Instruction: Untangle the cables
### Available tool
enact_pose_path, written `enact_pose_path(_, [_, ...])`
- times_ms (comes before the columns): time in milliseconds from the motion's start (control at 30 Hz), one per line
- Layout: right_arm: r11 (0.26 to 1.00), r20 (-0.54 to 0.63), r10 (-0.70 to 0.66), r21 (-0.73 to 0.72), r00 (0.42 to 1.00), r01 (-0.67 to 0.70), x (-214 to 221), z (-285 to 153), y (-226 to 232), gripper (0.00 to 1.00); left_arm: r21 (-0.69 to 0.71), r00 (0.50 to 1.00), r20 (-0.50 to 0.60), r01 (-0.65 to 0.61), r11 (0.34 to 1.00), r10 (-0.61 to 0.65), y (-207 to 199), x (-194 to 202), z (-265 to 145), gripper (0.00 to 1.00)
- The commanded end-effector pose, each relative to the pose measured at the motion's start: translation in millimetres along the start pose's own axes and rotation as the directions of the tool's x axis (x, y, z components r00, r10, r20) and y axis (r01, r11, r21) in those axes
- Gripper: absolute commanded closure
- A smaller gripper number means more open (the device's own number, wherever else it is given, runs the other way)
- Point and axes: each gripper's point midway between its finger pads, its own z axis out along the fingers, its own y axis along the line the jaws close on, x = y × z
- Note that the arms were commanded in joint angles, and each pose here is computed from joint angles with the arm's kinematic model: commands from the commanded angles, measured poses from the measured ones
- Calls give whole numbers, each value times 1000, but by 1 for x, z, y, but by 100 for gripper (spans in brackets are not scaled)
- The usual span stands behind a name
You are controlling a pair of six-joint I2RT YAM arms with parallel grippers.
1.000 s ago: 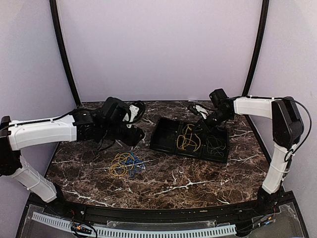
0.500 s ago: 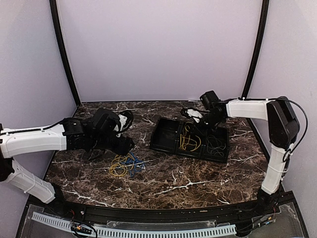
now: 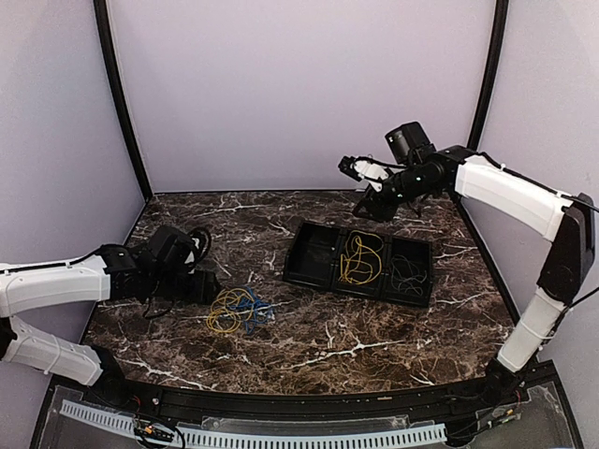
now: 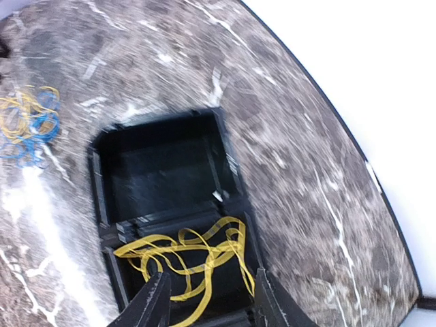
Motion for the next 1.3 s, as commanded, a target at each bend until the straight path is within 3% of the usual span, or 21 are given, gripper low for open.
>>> enact_pose_path(0, [976, 58, -96, -190, 994, 105, -32, 13, 62, 55, 62, 996, 0, 89, 994, -89, -3, 9, -1, 37])
enact_pose_path(167, [903, 129, -135, -391, 982, 176, -67, 52, 131, 55, 62, 988, 6, 155, 986, -156, 5, 21, 4, 36])
enact_pose_path(367, [833, 111, -174, -513, 978, 206, -82, 121, 199, 54, 86, 971, 15, 237, 968, -240, 10, 35, 11, 36])
enact_pose_path(733, [794, 68, -158, -584, 985, 168, -81, 186, 258, 50, 194, 932, 79, 334, 922, -354, 11, 39, -5, 36])
enact_pose_path(900, [800, 57, -134, -583, 989, 142, -81, 195, 260, 60, 209, 935, 83, 322, 924, -345, 10, 38, -8, 36])
enact_pose_path(1067, [808, 53, -128, -573, 990, 135, -81, 198, 259, 82, 219, 939, 77, 311, 925, -335, 7, 40, -5, 37])
enact_pose_path(1167, [811, 48, -128, -571, 991, 132, -80, 199, 259, 88, 217, 942, 69, 308, 926, -329, 7, 41, -3, 37])
enact_pose_path(1267, [813, 42, -130, -567, 991, 131, -79, 200, 258, 86, 220, 942, 69, 308, 926, -329, 6, 41, -2, 37])
